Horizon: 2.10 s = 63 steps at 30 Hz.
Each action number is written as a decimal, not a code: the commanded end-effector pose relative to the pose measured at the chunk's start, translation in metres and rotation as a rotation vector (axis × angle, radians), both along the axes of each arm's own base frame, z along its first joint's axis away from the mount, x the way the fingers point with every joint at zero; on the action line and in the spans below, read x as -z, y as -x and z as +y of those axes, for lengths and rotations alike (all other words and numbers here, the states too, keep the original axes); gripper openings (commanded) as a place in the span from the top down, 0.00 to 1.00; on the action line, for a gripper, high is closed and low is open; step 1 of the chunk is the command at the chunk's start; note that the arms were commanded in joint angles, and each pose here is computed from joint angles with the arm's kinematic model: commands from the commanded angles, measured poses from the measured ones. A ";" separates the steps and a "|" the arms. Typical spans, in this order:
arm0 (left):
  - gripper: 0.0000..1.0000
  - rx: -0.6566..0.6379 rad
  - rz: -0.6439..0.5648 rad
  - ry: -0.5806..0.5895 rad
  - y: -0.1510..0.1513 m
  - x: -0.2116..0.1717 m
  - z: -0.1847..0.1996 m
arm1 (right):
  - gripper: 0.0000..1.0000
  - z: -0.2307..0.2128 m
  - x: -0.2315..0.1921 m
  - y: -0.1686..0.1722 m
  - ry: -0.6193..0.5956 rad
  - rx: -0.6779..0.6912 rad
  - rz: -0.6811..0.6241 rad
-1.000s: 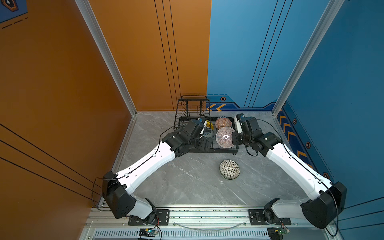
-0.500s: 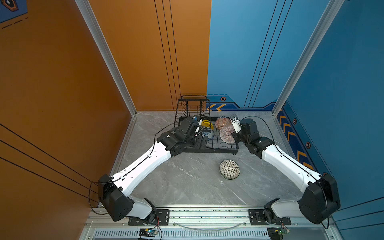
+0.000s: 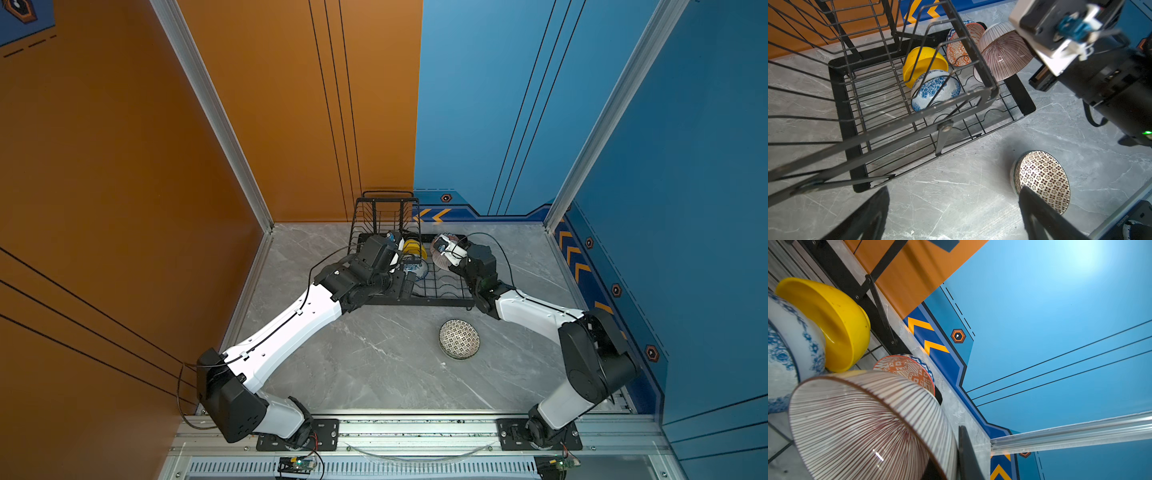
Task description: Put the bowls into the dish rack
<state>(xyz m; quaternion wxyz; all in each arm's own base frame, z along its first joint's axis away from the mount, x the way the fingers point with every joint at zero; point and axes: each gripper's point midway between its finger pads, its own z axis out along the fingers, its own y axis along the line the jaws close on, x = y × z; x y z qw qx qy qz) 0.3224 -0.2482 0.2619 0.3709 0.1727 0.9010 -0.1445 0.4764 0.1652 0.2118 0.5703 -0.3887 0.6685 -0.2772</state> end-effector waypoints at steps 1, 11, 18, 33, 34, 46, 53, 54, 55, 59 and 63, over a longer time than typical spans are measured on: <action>0.02 0.017 0.012 -0.002 0.005 0.000 0.004 | 1.00 0.003 -0.045 -0.015 0.039 0.011 -0.193; 0.02 0.018 0.015 0.000 0.007 0.001 0.007 | 1.00 0.011 -0.016 -0.039 0.181 0.022 -0.249; 0.02 0.016 0.015 0.002 0.007 0.001 0.009 | 1.00 0.008 -0.009 -0.048 0.263 0.033 -0.299; 0.02 0.008 0.015 0.011 0.009 0.001 0.013 | 1.00 0.007 0.001 -0.057 0.351 0.057 -0.361; 0.02 0.007 0.013 0.011 0.010 0.001 0.014 | 1.00 0.008 0.000 -0.057 0.347 0.056 -0.365; 0.02 -0.008 0.011 0.019 0.012 0.000 0.021 | 1.00 0.009 0.034 -0.056 0.330 0.056 -0.313; 0.02 -0.006 0.013 0.022 0.012 0.000 0.021 | 1.00 0.010 0.042 -0.051 0.327 0.052 -0.299; 0.02 -0.006 0.013 0.022 0.012 0.000 0.021 | 1.00 0.010 0.043 -0.050 0.326 0.050 -0.296; 0.02 -0.005 0.015 0.022 0.012 0.000 0.021 | 1.00 0.010 0.045 -0.049 0.326 0.048 -0.291; 0.02 -0.004 0.016 0.023 0.012 0.000 0.021 | 1.00 0.010 0.050 -0.045 0.318 0.045 -0.275; 0.02 -0.003 0.016 0.025 0.012 0.000 0.021 | 1.00 0.008 0.056 -0.041 0.310 0.042 -0.256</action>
